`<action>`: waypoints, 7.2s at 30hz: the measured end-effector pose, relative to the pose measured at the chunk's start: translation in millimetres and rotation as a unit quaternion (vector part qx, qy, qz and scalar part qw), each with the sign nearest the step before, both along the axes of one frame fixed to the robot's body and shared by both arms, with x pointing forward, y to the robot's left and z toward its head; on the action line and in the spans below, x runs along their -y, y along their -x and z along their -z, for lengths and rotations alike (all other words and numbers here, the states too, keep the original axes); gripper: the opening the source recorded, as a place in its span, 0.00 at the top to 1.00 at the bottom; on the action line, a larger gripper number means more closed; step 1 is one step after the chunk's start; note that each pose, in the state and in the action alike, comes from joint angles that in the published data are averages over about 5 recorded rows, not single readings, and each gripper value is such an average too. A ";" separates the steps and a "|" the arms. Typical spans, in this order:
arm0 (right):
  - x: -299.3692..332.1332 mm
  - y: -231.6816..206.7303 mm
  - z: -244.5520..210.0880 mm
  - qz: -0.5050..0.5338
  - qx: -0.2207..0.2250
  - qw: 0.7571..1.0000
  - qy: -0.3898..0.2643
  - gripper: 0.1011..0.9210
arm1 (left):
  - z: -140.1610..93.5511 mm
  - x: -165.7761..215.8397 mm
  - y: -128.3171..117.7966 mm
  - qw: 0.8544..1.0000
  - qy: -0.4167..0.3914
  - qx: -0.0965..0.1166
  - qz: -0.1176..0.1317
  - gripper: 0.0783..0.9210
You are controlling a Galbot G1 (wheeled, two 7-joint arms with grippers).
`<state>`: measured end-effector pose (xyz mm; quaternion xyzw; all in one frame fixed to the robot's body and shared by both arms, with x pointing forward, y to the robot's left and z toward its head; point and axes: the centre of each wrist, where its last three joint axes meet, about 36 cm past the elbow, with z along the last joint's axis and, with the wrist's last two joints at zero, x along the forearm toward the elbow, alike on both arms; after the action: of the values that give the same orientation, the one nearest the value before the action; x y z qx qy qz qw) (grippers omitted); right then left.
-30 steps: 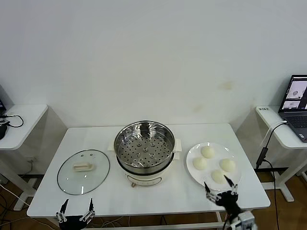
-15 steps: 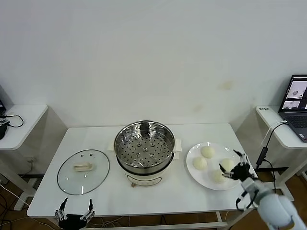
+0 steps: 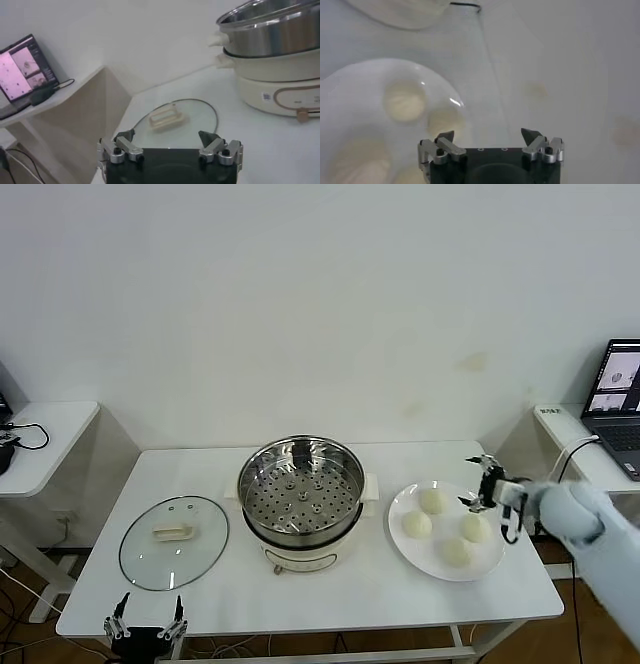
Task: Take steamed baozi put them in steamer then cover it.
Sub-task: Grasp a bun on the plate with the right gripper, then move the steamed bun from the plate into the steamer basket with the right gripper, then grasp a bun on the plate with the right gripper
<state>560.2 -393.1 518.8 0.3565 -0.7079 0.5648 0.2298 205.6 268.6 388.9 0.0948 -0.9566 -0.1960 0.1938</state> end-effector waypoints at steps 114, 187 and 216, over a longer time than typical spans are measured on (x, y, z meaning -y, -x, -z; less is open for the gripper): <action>-344.3 -131.6 -104.7 -0.450 -0.012 0.868 0.209 0.41 | -28.3 -24.0 -28.7 0.998 -0.010 0.059 -0.021 0.12; -95.5 -45.8 -96.5 -0.157 -0.157 0.968 0.120 0.12 | -42.1 -13.9 -38.0 0.998 -0.010 0.063 0.016 0.12; -108.0 -65.9 52.8 -0.102 -0.218 0.963 0.120 0.12 | -33.8 -19.4 -40.3 0.998 -0.019 0.053 0.008 0.12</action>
<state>626.1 -285.1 466.0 0.5111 -0.5278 0.5745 0.3608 245.9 288.0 422.7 0.1011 -0.9624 -0.2099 0.1397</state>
